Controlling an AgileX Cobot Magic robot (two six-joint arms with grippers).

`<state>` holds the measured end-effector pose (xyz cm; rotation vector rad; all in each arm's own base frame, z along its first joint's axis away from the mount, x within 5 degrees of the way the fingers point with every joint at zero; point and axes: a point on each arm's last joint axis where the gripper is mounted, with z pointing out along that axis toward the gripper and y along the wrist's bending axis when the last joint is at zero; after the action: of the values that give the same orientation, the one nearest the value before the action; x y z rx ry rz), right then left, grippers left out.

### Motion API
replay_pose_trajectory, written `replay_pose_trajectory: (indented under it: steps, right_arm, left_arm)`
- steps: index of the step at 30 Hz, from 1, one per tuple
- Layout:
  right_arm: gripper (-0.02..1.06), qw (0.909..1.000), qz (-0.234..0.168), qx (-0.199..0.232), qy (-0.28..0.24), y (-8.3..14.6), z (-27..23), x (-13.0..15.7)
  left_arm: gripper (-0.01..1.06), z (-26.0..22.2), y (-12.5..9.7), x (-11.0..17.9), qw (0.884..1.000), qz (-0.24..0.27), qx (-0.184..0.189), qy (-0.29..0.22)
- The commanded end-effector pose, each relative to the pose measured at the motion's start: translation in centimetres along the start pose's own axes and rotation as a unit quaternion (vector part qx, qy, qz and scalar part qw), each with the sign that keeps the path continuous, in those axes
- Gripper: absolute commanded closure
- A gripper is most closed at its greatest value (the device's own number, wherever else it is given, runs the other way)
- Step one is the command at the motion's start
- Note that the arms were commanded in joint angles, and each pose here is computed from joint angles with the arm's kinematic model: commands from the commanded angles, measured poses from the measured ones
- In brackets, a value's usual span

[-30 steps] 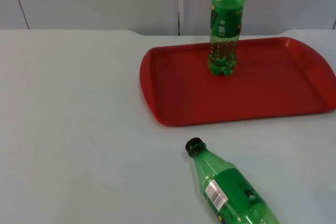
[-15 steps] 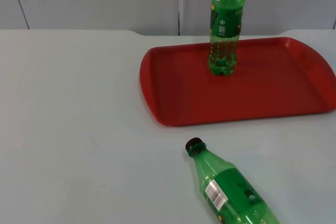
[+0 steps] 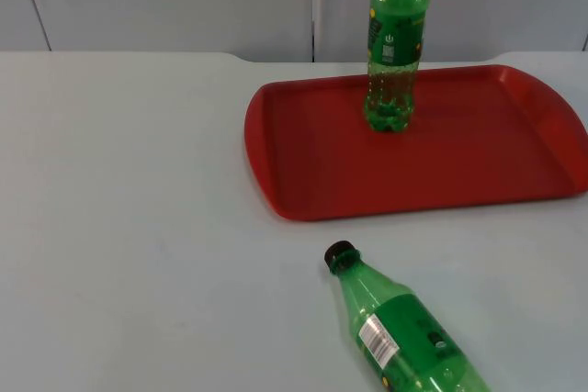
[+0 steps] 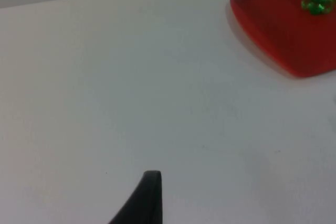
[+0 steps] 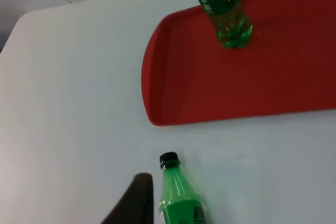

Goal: Place the bottle upright on the tray.

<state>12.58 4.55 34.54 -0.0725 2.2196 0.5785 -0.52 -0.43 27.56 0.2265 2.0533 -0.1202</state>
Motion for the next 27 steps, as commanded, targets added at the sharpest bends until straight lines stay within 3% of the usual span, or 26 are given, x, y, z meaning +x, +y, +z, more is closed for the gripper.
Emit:
replay_pose_trajectory:
  steps: [1,8,12,27]
  right_arm:
    - [0.0,0.9997,-0.017,0.009,0.011,-0.2,0.4,-0.1]
    - [0.0,0.9934,-0.029,0.045,0.101,-1.7,2.7,0.3]
    - [0.0,0.9849,-0.049,0.064,0.153,-2.8,4.9,0.3]
    - [0.05,0.9774,-0.089,0.062,0.182,-3.9,8.4,-0.8]
  left_arm:
    - [0.0,0.0,0.0,0.1,1.0,0.0,0.004,-0.001]
    - [0.0,0.0,0.0,0.1,1.0,0.0,0.004,-0.001]
    - [0.0,0.0,0.0,0.1,1.0,0.0,0.004,-0.001]
    - [0.0,0.0,0.0,0.1,1.0,0.0,0.004,-0.001]
